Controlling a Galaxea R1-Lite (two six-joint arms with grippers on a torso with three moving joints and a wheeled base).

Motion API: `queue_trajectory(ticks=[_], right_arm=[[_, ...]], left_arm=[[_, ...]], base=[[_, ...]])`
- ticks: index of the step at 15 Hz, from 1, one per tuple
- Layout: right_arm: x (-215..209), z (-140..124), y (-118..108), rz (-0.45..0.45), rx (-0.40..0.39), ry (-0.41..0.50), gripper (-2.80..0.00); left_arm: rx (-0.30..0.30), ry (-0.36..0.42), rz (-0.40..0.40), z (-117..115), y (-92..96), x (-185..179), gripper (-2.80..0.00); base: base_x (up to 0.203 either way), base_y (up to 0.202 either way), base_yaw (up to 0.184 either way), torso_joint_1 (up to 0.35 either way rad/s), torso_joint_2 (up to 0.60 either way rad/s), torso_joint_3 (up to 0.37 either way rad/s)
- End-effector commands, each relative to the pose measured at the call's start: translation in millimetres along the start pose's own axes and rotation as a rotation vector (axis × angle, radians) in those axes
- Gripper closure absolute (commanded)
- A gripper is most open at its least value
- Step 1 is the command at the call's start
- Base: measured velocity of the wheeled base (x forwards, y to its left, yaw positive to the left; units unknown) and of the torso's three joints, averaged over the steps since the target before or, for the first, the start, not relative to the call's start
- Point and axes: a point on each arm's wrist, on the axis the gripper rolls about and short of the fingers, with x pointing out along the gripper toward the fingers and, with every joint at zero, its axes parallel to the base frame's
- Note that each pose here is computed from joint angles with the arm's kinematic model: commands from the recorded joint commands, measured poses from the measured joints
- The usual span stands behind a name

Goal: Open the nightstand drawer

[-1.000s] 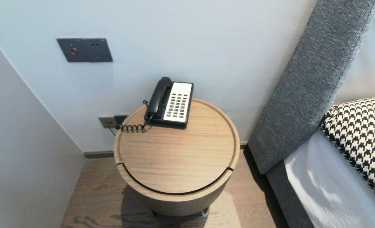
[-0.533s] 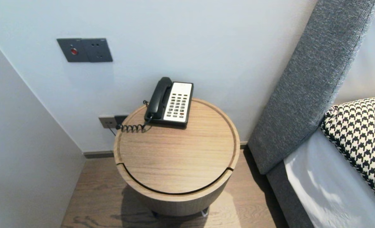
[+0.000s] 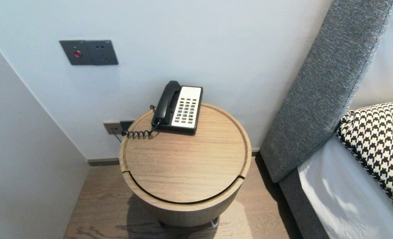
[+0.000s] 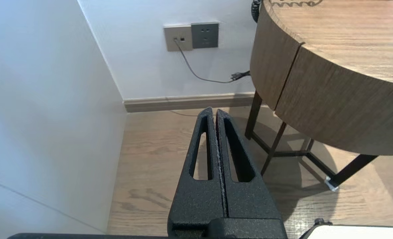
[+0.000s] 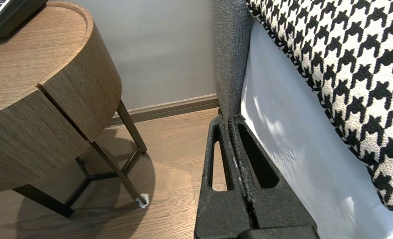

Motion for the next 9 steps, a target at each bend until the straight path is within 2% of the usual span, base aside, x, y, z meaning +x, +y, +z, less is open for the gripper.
queue_trajectory(ticks=[1, 9], right_arm=[[1.3, -6.8, -0.1, 0.0, 0.0, 0.022, 0.0], [1.3, -6.8, -0.1, 0.0, 0.0, 0.022, 0.0]], left_arm=[[-0.007, 0.006, 0.0, -1.3, 0.0, 0.3, 0.0], [-0.011, 0.006, -0.005, -1.3, -0.1, 0.3, 0.0]], base=[[0.0, 0.0, 0.0, 0.0, 0.0, 0.0], [0.0, 0.0, 0.0, 0.0, 0.0, 0.0]])
